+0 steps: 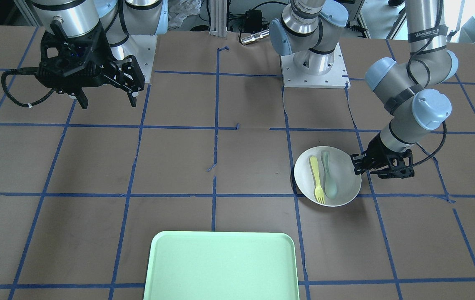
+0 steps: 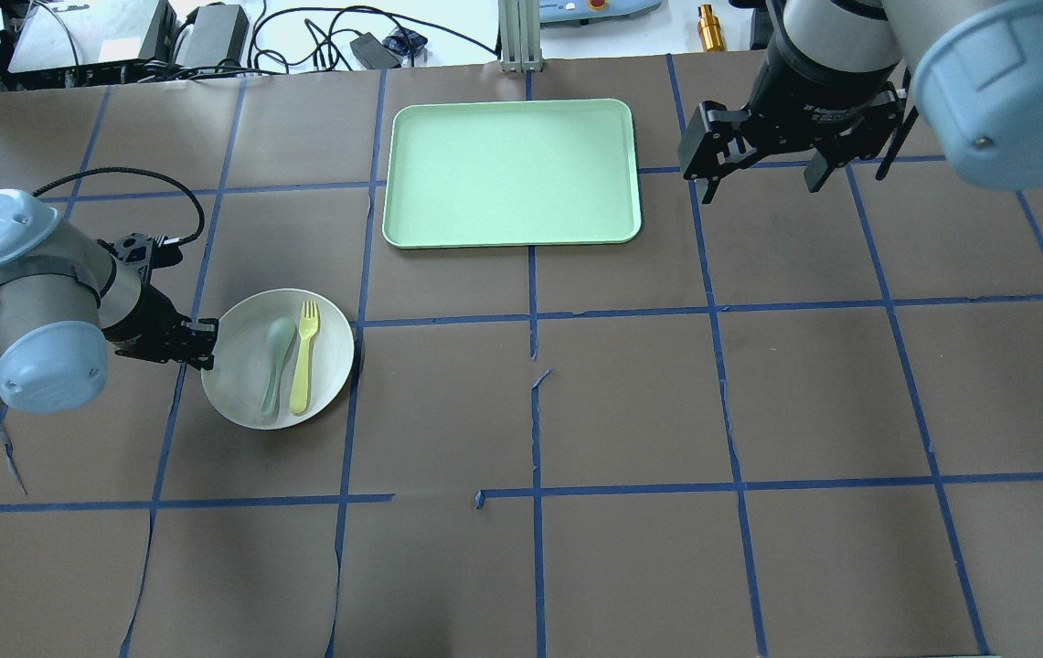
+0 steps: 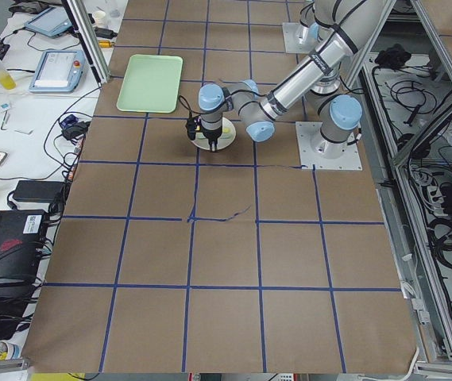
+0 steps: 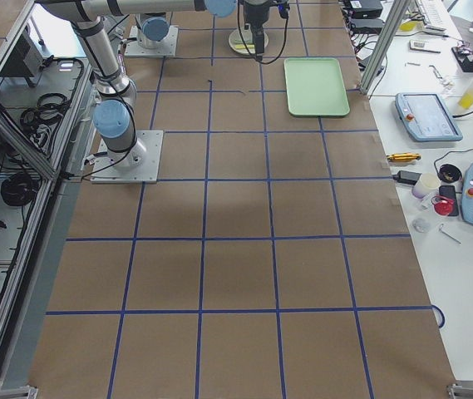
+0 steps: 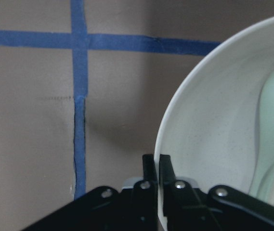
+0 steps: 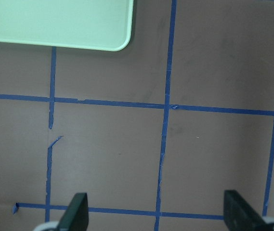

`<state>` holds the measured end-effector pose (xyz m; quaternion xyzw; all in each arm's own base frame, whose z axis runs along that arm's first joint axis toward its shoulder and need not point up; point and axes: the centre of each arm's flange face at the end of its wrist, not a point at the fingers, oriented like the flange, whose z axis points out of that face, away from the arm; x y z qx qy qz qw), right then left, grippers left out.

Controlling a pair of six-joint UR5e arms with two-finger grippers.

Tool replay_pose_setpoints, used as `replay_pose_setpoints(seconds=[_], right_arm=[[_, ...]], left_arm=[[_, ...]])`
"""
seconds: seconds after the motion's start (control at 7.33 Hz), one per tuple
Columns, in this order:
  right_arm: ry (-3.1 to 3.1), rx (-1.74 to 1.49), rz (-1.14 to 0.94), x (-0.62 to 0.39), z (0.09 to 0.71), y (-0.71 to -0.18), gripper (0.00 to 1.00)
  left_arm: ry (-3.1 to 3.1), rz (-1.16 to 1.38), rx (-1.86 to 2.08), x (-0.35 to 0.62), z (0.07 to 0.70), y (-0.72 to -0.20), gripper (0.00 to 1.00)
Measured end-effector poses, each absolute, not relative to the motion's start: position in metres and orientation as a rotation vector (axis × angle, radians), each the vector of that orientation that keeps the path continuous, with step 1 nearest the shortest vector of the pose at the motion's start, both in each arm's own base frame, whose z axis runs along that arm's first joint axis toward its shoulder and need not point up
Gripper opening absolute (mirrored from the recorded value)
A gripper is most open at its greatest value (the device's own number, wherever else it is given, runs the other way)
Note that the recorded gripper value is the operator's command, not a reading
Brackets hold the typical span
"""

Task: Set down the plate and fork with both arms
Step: 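Carry the plate with the left gripper and lower it onto the green tray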

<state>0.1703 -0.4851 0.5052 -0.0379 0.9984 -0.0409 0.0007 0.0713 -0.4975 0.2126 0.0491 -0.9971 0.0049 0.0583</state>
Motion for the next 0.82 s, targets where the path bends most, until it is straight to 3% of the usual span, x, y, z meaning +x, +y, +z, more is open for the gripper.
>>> replay_pose_setpoints(seconds=[0.82], right_arm=[[3.135, -0.119, -0.127, 0.170, 0.505, -0.485, 1.00]], left_arm=[[-2.753, 0.072, 0.078, 0.044, 0.264, -0.567, 0.00]])
